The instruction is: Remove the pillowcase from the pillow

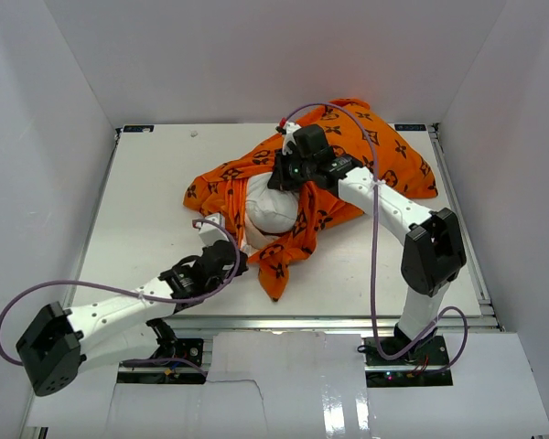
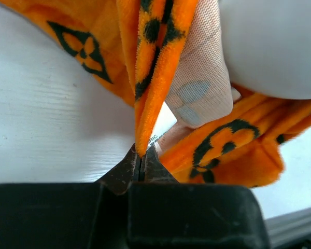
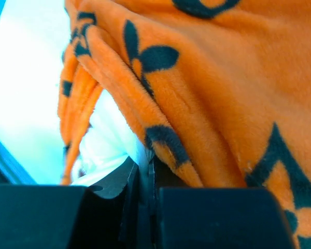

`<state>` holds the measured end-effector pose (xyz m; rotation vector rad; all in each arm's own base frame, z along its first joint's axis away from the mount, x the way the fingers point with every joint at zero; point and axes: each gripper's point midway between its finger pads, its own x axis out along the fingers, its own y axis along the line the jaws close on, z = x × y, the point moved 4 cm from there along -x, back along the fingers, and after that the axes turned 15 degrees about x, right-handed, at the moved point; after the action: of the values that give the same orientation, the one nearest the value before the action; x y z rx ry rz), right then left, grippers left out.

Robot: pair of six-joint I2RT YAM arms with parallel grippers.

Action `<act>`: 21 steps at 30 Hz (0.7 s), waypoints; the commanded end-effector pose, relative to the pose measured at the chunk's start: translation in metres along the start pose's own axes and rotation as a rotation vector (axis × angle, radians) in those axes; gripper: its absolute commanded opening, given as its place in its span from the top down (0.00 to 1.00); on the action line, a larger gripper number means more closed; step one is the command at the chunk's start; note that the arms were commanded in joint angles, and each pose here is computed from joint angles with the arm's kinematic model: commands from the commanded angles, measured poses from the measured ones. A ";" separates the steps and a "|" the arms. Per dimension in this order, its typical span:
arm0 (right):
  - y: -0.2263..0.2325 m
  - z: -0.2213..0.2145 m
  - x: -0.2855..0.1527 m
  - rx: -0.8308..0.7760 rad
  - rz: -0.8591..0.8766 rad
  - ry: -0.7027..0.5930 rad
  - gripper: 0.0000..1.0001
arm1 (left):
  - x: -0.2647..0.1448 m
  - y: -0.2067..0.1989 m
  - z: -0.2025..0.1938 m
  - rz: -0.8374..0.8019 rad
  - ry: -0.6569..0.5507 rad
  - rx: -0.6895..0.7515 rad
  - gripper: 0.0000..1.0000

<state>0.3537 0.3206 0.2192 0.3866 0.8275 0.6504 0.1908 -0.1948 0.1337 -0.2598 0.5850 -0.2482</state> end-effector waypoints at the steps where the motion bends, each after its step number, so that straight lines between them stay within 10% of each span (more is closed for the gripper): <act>1: 0.016 0.088 -0.018 -0.043 0.043 -0.256 0.92 | 0.010 0.022 -0.050 0.073 0.187 0.119 1.00; 7: 0.035 0.089 -0.035 -0.085 0.108 -0.212 0.92 | 0.023 0.028 -0.041 0.183 0.147 0.092 1.00; 18: -0.001 -0.050 -0.067 -0.174 0.287 -0.016 0.92 | 0.041 0.038 0.011 0.108 0.087 -0.008 1.00; 20: -0.003 -0.056 -0.069 -0.185 0.290 0.005 0.92 | 0.042 0.025 0.017 0.046 0.098 0.020 0.90; 21: -0.002 -0.056 -0.071 -0.191 0.291 0.002 0.92 | 0.040 0.016 0.016 -0.023 0.128 0.057 0.66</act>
<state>0.2716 0.2769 0.1984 0.3669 0.8377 0.9125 0.2334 -0.1771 0.1052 -0.2471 0.7019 -0.1737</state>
